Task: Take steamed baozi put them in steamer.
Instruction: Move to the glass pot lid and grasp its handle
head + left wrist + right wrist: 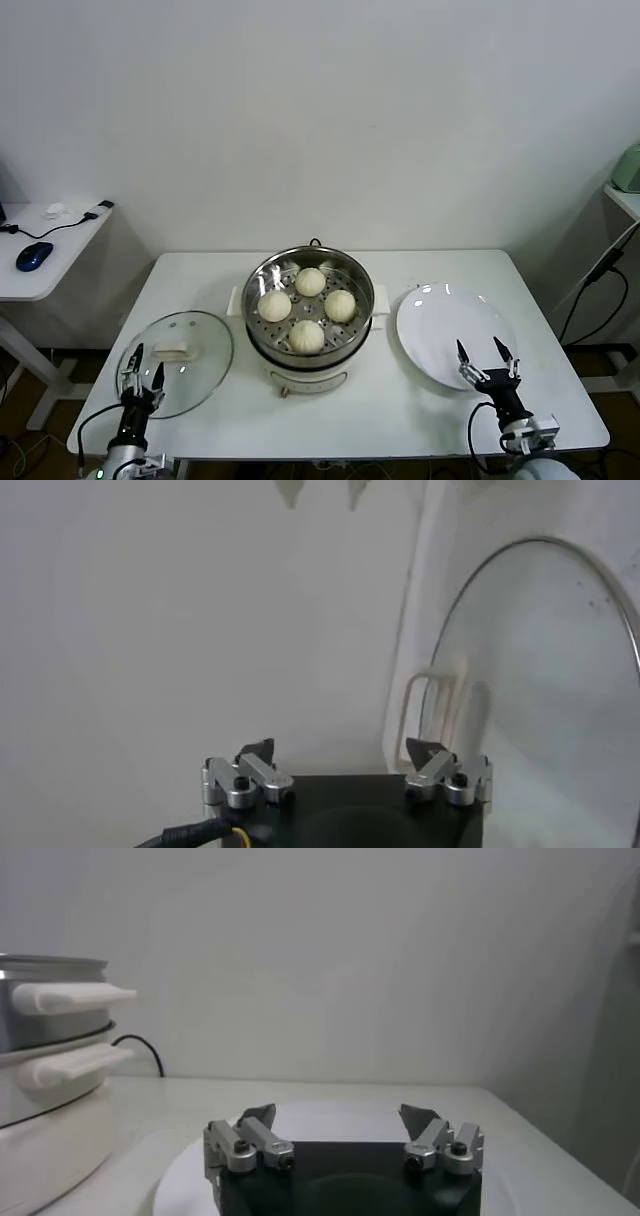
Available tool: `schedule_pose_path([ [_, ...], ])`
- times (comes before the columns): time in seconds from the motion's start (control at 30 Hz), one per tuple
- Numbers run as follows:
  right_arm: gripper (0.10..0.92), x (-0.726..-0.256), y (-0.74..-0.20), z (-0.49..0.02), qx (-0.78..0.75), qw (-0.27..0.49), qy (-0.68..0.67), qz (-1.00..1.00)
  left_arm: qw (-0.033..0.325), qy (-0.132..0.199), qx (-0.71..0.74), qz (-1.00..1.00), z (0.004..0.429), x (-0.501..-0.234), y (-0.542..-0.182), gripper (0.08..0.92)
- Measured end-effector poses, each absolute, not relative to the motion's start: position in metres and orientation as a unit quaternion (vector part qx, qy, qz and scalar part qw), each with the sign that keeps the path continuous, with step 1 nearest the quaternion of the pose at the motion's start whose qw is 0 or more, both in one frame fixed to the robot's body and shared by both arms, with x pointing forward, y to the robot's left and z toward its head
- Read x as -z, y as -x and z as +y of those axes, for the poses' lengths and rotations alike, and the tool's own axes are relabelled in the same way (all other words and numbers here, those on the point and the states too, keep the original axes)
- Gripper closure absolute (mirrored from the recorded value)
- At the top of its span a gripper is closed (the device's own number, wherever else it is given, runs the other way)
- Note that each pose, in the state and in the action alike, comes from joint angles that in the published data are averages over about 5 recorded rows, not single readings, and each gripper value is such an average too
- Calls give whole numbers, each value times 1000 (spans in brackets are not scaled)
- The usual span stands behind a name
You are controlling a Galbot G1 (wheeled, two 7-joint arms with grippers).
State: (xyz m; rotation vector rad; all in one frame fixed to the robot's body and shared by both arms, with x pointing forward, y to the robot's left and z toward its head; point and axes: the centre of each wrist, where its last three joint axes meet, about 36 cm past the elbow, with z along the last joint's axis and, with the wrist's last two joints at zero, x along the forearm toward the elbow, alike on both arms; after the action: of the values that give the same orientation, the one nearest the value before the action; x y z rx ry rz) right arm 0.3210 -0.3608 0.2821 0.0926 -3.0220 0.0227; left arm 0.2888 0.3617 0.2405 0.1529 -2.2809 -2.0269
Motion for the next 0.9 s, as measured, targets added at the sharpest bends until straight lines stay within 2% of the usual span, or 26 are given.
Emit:
schedule_pose_path([
  [0.3, 200, -280, -312, -361, -7, 60, -23, -998, 53, -35, 698, -713, 364, -233, -305, 177],
  [0.73, 200, -280, -311, -362, -16, 62, -22, -998, 55, -33, 717, -694, 370, -231, -333, 177],
  [0.83, 200, -280, -313, -361, -17, 61, -22, -998, 57, -35, 718, -693, 369, -229, -337, 211],
  [0.9, 200, -280, -313, -360, -18, 61, -23, -998, 59, -36, 718, -693, 369, -228, -340, 264],
])
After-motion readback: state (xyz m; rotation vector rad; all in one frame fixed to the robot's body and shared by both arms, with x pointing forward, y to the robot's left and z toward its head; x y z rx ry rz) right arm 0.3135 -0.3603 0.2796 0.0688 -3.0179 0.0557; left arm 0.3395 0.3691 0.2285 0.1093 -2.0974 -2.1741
